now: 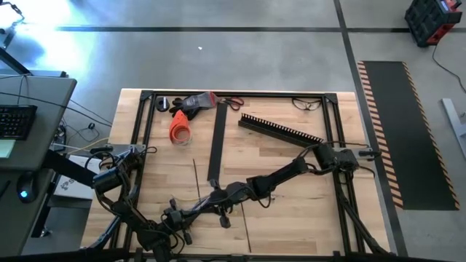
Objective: Ziptie cables
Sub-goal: Wrap the black zip tie on the cables
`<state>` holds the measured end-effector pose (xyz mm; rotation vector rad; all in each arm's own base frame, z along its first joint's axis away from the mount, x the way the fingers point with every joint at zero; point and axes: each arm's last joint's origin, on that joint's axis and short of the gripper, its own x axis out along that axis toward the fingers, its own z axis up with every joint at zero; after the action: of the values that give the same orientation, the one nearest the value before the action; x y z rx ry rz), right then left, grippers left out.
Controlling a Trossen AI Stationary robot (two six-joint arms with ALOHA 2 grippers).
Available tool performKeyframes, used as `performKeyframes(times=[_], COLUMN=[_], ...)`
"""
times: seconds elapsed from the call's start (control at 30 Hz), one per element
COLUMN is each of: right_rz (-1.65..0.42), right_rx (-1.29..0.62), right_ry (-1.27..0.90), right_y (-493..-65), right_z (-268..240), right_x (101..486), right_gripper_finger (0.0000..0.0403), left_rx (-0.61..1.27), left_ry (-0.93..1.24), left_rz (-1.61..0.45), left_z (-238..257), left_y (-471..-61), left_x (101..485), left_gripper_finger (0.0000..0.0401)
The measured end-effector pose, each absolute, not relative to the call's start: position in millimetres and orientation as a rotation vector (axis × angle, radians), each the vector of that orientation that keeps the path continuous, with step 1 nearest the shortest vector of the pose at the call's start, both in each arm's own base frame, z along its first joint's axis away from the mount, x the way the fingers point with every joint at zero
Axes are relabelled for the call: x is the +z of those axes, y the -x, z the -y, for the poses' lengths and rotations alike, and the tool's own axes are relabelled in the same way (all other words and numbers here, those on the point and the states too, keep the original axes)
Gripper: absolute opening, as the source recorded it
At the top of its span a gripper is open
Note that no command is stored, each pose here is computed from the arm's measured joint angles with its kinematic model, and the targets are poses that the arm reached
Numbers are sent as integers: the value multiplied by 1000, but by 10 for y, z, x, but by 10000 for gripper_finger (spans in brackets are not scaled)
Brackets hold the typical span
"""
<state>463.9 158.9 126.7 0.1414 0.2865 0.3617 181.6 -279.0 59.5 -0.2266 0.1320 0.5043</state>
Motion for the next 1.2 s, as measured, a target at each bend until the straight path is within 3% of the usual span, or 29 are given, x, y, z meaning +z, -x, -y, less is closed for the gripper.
performKeyframes(times=[0.43,0.7,1.2], right_rz=[-289,-289,-307], right_rx=[361,361,317], right_ry=[-141,-141,-138], right_y=[-4638,-4638,-4646], right_z=[-1589,-1588,-1545], right_x=[1265,1264,1250], right_gripper_finger=[18,19,18], left_rx=[503,490,498], left_ry=[313,244,215], left_rz=[-78,-97,-130], left_z=[2806,2860,2822], left_y=[-1826,-1857,-1862], left_x=[686,854,830], left_gripper_finger=[0,0,0])
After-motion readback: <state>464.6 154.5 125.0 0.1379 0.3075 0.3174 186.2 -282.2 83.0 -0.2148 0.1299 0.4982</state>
